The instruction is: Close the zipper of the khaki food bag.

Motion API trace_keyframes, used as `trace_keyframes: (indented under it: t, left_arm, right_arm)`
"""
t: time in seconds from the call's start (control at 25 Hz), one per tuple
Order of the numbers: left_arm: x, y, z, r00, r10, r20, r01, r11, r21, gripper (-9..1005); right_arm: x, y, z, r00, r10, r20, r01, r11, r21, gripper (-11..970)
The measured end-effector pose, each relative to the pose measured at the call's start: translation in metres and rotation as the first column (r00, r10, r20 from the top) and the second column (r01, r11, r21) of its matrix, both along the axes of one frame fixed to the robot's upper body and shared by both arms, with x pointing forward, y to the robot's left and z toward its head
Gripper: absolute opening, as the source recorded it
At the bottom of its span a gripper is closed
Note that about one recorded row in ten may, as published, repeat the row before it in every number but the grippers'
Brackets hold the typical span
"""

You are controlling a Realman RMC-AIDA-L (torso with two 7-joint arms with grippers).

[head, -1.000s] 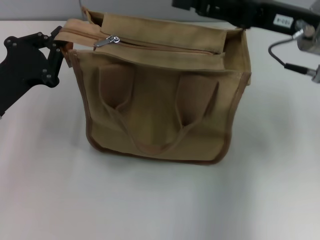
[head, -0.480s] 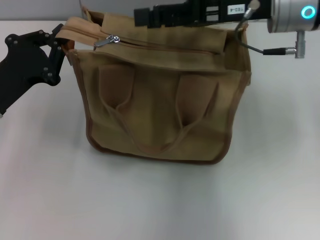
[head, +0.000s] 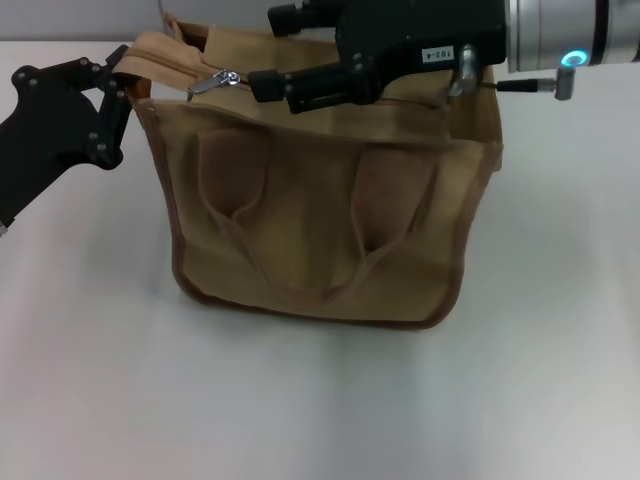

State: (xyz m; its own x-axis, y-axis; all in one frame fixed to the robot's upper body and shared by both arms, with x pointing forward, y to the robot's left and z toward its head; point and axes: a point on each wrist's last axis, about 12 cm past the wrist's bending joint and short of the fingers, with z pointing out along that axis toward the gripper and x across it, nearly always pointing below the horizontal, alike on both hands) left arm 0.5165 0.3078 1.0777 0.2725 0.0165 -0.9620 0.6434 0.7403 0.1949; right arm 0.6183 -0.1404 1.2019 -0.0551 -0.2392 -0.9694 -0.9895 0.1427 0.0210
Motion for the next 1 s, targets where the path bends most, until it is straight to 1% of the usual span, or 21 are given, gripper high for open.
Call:
trace_keyframes:
  t: [0.12, 0.24, 0.32, 0.48, 0.64, 0.76, 0.84, 0.96, 1.0]
  left_arm:
    - [0.000, 0.000, 0.000, 1.000, -0.001, -0.002, 0.001, 1.000, -0.003, 19]
    - [-0.001, 0.000, -0.001, 1.000, -0.001, -0.005, 0.001, 1.000, -0.005, 19]
    - [-0.001, -0.001, -0.001, 1.000, 0.000, -0.006, 0.000, 1.000, -0.007, 19]
    - [-0.001, 0.000, -0.001, 1.000, 0.010, 0.000, -0.010, 1.000, -0.013, 19]
    - [-0.001, 0.001, 0.000, 1.000, 0.016, 0.001, -0.016, 1.000, -0.020, 19]
    - [-0.001, 0.002, 0.000, 1.000, 0.018, 0.000, -0.018, 1.000, -0.023, 20]
    - [-0.001, 0.002, 0.000, 1.000, 0.017, -0.001, -0.017, 1.000, -0.026, 20]
    - [-0.001, 0.002, 0.000, 1.000, 0.017, -0.002, -0.017, 1.000, -0.026, 20]
    - [-0.001, 0.002, 0.000, 1.000, 0.016, -0.002, -0.016, 1.000, -0.026, 20]
  right_arm:
    - [0.001, 0.001, -0.004, 0.988, -0.007, 0.157, 0.005, 1.000, 0.011, 814]
    - [-0.001, 0.002, -0.010, 0.957, -0.009, 0.288, 0.003, 1.000, 0.022, 814]
    - [-0.004, 0.003, -0.013, 0.929, -0.007, 0.370, -0.003, 1.000, 0.026, 814]
    - [-0.007, 0.006, -0.019, 0.856, 0.010, 0.516, -0.016, 1.000, 0.006, 813]
    - [-0.009, 0.009, -0.024, 0.782, 0.026, 0.623, -0.017, 1.000, -0.020, 813]
    - [-0.011, 0.011, -0.028, 0.729, 0.017, 0.684, -0.008, 1.000, -0.016, 814]
    - [-0.014, 0.012, -0.030, 0.685, 0.019, 0.728, -0.010, 1.000, -0.016, 814]
    - [-0.020, 0.016, -0.036, 0.628, 0.031, 0.778, -0.022, 1.000, -0.022, 814]
    - [-0.021, 0.018, -0.038, 0.616, 0.035, 0.787, -0.021, 0.999, -0.027, 814]
